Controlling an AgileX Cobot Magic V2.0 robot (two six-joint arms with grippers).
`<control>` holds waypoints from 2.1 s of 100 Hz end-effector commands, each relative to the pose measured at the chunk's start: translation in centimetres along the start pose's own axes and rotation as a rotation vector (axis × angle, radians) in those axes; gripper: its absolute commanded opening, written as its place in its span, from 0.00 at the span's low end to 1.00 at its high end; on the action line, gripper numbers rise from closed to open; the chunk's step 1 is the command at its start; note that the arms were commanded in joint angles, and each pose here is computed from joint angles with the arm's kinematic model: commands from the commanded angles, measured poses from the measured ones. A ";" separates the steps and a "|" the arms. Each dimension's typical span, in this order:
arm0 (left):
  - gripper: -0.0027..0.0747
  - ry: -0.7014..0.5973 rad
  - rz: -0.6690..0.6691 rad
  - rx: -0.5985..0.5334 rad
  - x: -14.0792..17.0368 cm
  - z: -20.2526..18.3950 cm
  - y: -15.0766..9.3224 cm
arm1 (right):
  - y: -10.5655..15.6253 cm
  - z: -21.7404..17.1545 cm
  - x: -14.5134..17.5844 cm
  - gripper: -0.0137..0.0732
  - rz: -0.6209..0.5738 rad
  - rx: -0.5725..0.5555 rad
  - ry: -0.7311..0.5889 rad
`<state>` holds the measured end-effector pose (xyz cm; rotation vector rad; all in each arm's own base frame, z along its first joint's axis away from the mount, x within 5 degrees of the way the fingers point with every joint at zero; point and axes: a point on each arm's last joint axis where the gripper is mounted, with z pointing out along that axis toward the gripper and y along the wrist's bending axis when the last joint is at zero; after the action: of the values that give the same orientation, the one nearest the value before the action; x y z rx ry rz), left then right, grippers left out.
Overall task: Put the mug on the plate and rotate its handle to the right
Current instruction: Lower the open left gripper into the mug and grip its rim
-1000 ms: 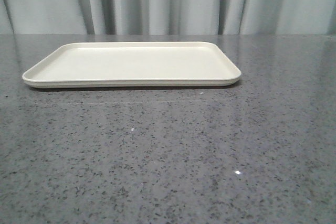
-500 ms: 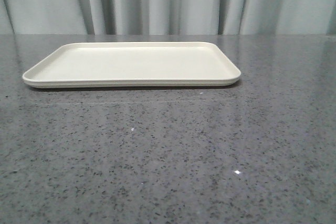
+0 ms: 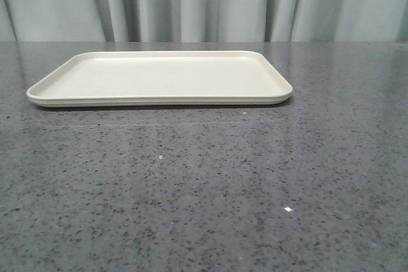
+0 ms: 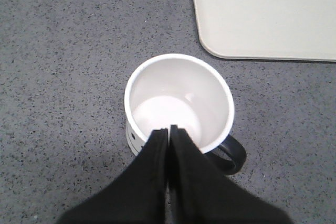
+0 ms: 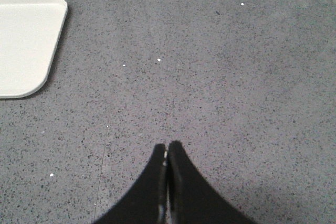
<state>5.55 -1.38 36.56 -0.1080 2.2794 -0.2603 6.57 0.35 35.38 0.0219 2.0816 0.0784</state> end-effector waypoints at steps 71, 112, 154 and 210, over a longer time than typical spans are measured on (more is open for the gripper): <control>0.63 -0.070 0.069 0.040 -1.2 -0.5 -0.5 | 0.0 -0.3 -1.4 0.71 -0.004 0.002 -0.070; 0.72 -0.036 0.056 0.031 -2.5 1.4 -0.4 | 0.1 -0.3 -1.5 0.77 -0.004 0.001 -0.081; 0.72 0.168 0.061 -0.059 -4.3 6.8 0.7 | 0.1 -0.3 -1.4 0.77 -0.004 0.002 -0.077; 0.72 0.316 0.043 -0.087 -5.0 11.7 1.4 | 0.1 -0.3 -1.4 0.77 -0.004 0.002 -0.077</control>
<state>17.03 -0.98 31.52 -0.0637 2.6730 -0.1574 6.54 0.39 35.32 0.0228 2.0883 0.0844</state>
